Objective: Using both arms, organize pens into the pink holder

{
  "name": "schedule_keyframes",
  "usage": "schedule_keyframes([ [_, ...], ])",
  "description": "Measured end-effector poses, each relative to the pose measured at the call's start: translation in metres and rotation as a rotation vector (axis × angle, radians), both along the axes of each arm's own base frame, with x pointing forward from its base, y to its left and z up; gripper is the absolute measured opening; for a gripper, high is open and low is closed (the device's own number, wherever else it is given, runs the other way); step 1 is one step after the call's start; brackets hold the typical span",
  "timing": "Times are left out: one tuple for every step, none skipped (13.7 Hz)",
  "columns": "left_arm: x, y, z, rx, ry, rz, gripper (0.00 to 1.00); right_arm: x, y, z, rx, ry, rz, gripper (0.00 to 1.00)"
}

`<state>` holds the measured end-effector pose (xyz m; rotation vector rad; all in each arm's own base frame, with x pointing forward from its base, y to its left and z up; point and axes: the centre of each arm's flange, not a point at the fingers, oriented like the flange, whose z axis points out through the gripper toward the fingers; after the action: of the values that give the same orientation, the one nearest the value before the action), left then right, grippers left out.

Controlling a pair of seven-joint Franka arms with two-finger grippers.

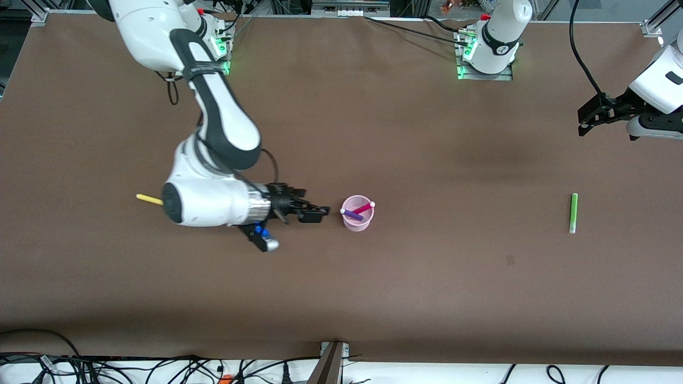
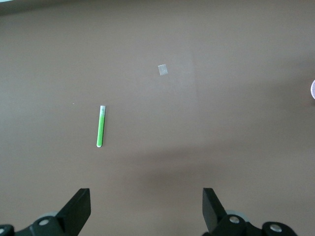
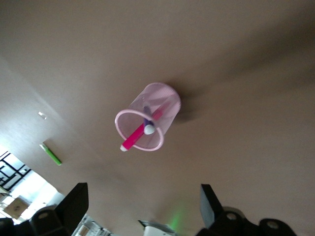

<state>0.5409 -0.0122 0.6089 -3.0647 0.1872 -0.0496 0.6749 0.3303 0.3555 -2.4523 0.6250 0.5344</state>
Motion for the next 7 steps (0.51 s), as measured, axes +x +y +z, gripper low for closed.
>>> schedule_keyframes([
  [0.000,0.000,0.000,0.000,0.000,0.000,1.00,0.005,-0.028,0.002,-0.011,-0.018,0.047,1.00],
  [0.000,0.000,0.000,0.000,0.000,0.000,1.00,0.009,-0.053,0.006,-0.017,-0.037,0.086,1.00],
  [0.000,0.000,0.000,0.000,0.000,0.000,1.00,0.012,-0.073,0.012,-0.020,-0.054,0.118,1.00],
  [0.000,0.000,0.000,0.000,0.000,0.000,1.00,0.014,-0.089,0.021,-0.024,-0.060,0.136,1.00],
  [0.000,0.000,0.000,0.000,0.000,0.000,1.00,0.014,-0.104,0.031,-0.031,-0.064,0.149,1.00],
  [0.000,0.000,0.000,0.000,0.000,0.000,1.00,0.014,-0.119,0.040,-0.048,-0.077,0.166,1.00],
  [0.000,0.000,0.000,0.000,0.000,0.000,1.00,0.013,-0.135,0.051,-0.086,-0.100,0.199,1.00],
])
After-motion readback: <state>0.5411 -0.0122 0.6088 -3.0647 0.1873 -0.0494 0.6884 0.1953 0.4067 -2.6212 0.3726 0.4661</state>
